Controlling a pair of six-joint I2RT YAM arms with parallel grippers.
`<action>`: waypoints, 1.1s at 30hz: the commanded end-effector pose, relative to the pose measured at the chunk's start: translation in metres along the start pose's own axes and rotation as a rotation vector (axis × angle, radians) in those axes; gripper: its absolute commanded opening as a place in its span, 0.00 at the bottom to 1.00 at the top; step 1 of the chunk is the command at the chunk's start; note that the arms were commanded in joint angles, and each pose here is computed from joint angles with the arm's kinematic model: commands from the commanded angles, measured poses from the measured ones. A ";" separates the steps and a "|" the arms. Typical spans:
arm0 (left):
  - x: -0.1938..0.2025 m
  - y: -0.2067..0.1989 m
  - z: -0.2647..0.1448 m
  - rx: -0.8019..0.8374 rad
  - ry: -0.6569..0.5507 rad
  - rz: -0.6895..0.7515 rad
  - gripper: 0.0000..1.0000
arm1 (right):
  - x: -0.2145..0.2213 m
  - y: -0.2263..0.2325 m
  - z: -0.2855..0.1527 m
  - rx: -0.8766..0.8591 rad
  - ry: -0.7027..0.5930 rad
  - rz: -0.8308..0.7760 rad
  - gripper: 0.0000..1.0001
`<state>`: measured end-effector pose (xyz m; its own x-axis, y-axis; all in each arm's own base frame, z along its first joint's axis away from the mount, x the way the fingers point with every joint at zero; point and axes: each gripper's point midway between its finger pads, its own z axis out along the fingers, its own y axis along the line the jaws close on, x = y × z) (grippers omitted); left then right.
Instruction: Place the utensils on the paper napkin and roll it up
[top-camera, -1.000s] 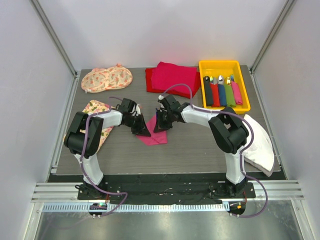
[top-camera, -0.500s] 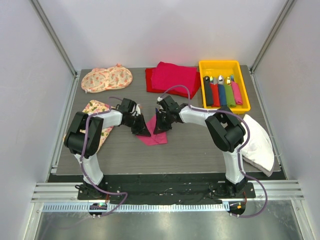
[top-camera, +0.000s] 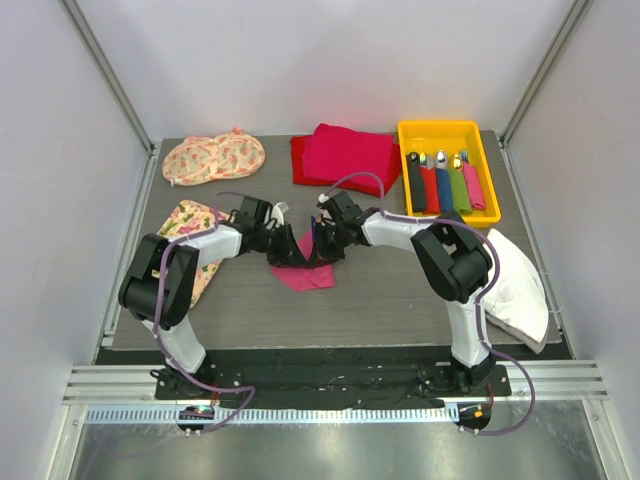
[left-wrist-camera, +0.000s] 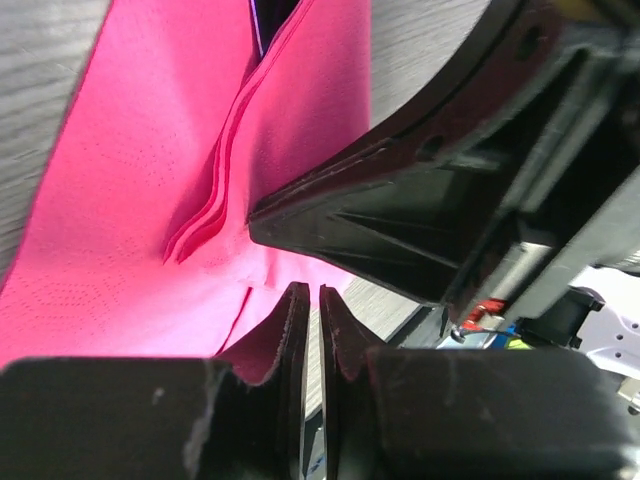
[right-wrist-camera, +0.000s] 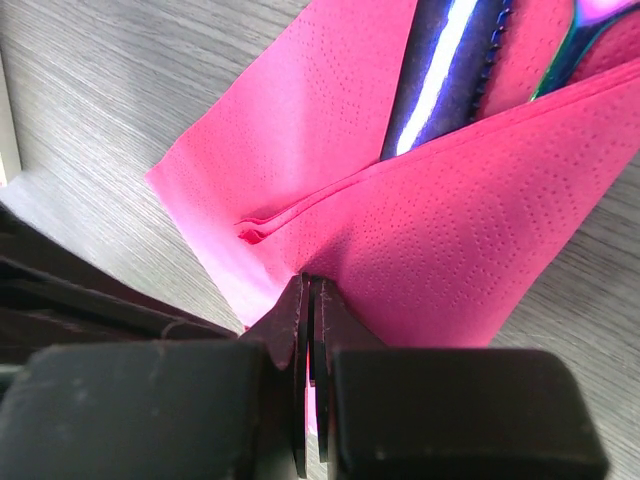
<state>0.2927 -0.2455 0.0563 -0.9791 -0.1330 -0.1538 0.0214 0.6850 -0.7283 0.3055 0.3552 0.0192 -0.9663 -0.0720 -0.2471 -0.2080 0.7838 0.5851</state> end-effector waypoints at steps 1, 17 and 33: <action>0.000 0.000 0.010 0.031 0.008 -0.007 0.11 | 0.017 -0.019 0.012 0.039 0.044 0.035 0.01; 0.009 0.068 0.022 -0.199 0.063 -0.120 0.01 | -0.017 0.026 -0.024 -0.059 -0.050 -0.078 0.04; 0.008 0.066 0.021 -0.194 0.058 -0.112 0.00 | -0.010 0.018 -0.020 -0.036 -0.031 -0.047 0.04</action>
<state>0.2903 -0.2389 0.0175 -0.9872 -0.1573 -0.0280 -0.0945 0.7158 -0.6919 0.3042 0.3542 0.0454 -0.9576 -0.0857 -0.2752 -0.2427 0.7548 0.6095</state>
